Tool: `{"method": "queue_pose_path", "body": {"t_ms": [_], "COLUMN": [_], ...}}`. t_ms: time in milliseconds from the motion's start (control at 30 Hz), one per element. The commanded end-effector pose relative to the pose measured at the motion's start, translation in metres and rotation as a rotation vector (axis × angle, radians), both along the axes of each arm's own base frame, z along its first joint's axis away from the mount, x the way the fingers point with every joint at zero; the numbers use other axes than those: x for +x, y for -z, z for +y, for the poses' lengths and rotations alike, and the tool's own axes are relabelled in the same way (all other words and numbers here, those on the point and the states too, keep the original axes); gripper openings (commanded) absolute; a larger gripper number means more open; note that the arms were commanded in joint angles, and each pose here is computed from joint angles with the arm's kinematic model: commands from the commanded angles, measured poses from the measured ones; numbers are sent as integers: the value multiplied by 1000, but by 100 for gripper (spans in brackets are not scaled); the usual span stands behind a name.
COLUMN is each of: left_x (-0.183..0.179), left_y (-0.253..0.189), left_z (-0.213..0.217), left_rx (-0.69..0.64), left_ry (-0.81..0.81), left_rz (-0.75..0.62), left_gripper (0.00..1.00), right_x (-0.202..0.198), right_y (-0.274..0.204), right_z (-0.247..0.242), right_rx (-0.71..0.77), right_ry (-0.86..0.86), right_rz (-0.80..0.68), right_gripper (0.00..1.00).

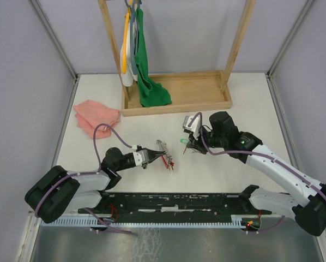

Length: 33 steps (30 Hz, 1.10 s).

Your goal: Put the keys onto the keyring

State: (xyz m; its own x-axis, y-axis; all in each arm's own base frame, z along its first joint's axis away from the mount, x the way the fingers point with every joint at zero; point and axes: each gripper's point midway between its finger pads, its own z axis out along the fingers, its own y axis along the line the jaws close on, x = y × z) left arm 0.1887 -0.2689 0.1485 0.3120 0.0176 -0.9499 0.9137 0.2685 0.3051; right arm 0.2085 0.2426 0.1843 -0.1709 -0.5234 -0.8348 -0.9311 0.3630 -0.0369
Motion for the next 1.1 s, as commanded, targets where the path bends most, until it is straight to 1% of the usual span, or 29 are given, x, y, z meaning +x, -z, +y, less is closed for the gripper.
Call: {"method": "queue_pose_path", "body": {"t_ms": [0, 100, 167, 400, 600, 800, 1067], "left_x": [-3, -3, -4, -7, -5, -1, -6], "left_y": [-28, -29, -30, -24, -9, 3, 14], "left_z": [-4, -6, -6, -5, -4, -1, -1], "left_rx": [-41, -36, -37, -21, -20, -9, -13], "left_ry": [45, 52, 59, 68, 47, 13, 23], "left_rz": [-150, -158, -168, -166, -109, -55, 13], "left_gripper": [3, 3, 3, 3, 3, 3, 3], "right_x": [-2, -11, -16, -15, -16, -19, -19], "right_y": [-26, -20, -17, -3, 25, 37, 51], "right_z": [17, 21, 26, 50, 67, 73, 77], "right_rx": [50, 57, 65, 99, 79, 89, 122], "right_ry": [-197, -325, -399, -480, -507, -510, -484], "right_rz": [-198, -295, -328, -414, -422, -433, -423], "right_gripper": [1, 1, 1, 1, 1, 1, 1]}}
